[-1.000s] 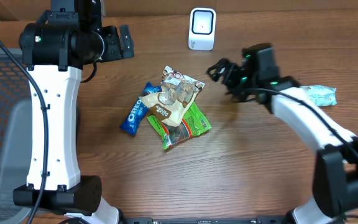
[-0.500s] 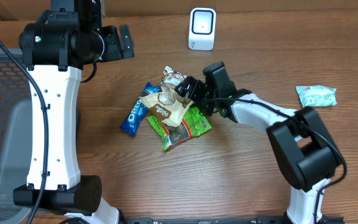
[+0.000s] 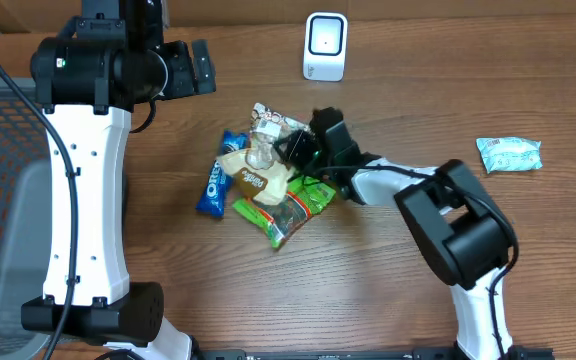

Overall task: Scan the item barcode
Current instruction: 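Reach the right gripper to the pile and grasp the dried mushroom bag, then hold the mushroom bag in front of the white scanner, then carry the mushroom bag right and drop it beside the tissue pack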

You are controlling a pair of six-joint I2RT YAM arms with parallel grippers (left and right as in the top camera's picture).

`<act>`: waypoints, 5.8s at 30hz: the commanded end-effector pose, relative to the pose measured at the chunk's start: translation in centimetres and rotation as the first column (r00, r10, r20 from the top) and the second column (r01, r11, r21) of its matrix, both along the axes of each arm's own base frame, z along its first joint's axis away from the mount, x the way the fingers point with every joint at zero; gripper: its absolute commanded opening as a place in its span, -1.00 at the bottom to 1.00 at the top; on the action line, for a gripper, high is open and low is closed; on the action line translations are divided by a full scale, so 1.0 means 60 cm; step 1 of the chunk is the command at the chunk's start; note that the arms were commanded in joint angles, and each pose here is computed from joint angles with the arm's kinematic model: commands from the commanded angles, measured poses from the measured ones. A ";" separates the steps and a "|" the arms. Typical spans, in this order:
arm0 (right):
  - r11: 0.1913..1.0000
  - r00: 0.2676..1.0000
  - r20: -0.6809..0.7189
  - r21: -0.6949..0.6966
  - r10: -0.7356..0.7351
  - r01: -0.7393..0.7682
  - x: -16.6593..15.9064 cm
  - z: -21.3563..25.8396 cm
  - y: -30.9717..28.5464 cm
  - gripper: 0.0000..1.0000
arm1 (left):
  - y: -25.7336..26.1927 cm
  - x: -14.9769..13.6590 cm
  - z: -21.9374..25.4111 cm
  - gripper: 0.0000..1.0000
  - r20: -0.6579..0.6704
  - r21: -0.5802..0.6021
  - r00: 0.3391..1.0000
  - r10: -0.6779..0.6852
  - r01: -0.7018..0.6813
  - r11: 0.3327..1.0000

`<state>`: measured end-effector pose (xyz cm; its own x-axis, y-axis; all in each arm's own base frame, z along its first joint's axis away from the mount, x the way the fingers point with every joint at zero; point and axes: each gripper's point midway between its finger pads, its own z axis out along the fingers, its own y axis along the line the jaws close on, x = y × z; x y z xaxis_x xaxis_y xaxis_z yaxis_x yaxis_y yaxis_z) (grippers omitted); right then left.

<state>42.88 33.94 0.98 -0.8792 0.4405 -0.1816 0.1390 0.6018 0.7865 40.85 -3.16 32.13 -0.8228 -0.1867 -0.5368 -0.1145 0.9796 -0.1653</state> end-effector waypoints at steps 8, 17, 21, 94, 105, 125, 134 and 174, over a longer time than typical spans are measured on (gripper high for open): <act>0.958 0.969 0.057 0.149 0.239 -0.245 -0.004 0.064 -0.033 -0.92 | -0.005 0.001 0.000 0.99 0.000 -0.014 1.000 0.009 -0.009 1.000; 0.928 0.857 0.387 0.015 0.339 -0.373 0.005 0.276 -0.208 -0.92 | -0.005 0.001 0.000 0.99 0.000 -0.014 1.000 0.009 -0.009 1.000; 0.955 0.871 0.390 -0.118 0.298 -0.273 -0.007 0.313 -0.256 -0.93 | -0.005 0.001 0.000 1.00 0.000 -0.014 1.000 0.009 -0.009 1.000; -0.021 0.265 0.298 -0.627 0.917 0.778 0.305 0.375 -0.260 -0.93 | -0.005 0.001 0.000 1.00 0.000 -0.014 1.000 0.009 -0.009 1.000; -0.165 0.260 0.067 -0.616 0.963 0.770 0.346 0.328 -0.236 -0.93 | -0.005 0.001 0.000 1.00 0.000 -0.014 1.000 0.009 -0.009 1.000; -0.212 0.276 -0.021 -0.696 0.961 0.686 0.347 0.272 -0.238 -0.93 | -0.005 0.001 0.000 1.00 0.000 -0.014 1.000 0.009 -0.009 1.000; -0.290 0.319 -0.078 -0.654 0.945 0.699 0.348 0.291 -0.251 -0.92 | -0.005 0.001 0.000 1.00 0.000 -0.014 1.000 0.009 -0.009 1.000; 0.807 0.855 0.514 -0.530 0.063 0.260 -0.019 0.557 -0.429 -0.93 | -0.005 0.001 0.000 1.00 0.000 -0.014 1.000 0.009 -0.009 1.000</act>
